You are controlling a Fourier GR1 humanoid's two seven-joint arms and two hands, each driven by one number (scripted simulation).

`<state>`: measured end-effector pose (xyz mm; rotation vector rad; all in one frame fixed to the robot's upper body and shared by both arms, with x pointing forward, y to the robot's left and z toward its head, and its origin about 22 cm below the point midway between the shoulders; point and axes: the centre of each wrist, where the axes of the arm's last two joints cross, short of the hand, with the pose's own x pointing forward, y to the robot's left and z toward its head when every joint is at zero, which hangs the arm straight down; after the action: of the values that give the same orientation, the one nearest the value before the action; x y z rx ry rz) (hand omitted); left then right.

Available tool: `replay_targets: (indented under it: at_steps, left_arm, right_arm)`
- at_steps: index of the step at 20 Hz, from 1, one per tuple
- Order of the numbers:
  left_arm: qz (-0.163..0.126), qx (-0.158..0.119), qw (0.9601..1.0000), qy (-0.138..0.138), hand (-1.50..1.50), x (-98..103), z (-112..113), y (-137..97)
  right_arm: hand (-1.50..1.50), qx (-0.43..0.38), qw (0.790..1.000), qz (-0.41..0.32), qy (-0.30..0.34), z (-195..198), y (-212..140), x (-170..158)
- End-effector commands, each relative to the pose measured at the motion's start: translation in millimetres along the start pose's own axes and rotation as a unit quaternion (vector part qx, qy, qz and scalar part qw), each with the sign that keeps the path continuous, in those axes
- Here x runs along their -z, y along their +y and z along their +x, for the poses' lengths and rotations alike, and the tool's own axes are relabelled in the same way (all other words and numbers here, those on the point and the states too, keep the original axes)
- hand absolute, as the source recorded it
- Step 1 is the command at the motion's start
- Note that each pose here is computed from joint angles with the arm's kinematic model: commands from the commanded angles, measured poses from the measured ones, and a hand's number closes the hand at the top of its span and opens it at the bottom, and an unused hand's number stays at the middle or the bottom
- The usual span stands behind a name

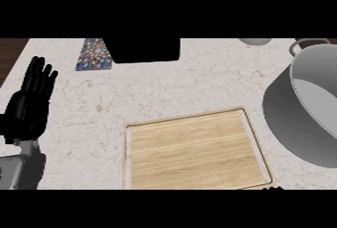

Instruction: Pick the squash from the tray and place it in the pot

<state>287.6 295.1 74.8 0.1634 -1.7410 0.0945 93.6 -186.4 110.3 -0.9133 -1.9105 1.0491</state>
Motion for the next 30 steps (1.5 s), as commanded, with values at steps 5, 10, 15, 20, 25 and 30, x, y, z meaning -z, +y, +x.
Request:
replay_targets:
  at_steps: [5,10,15,20,25,30]
  left_arm:
    - [-0.025,-0.004,0.9997,-0.007,0.00,-2.2,-0.9,-20.2]
    - [-0.025,-0.011,0.9995,-0.017,0.00,9.3,6.3,-20.9]
    - [-0.025,-0.008,0.9994,-0.022,0.00,5.9,3.7,-22.2]
    - [-0.025,-0.012,0.9995,-0.012,0.00,13.9,1.6,-31.2]
    - [-0.034,-0.010,0.9993,-0.009,0.00,3.2,-13.3,-33.9]
    - [-0.033,-0.012,0.9994,-0.009,0.00,15.8,3.0,-42.9]
  right_arm:
    - [1.50,-0.020,0.990,-0.115,0.079,-26.1,-61.6,-9.1]
    - [1.50,-0.050,0.988,-0.087,0.120,-63.8,-58.2,-6.1]
    - [1.50,-0.069,0.982,-0.089,0.151,-120.3,-64.6,-4.6]
    - [1.50,-0.034,0.979,-0.113,0.166,-198.1,-96.2,6.6]
    - [1.50,-0.007,0.982,-0.102,0.157,-271.8,-121.1,-12.0]
    - [1.50,-0.022,0.983,-0.074,0.164,-323.4,-101.7,20.9]
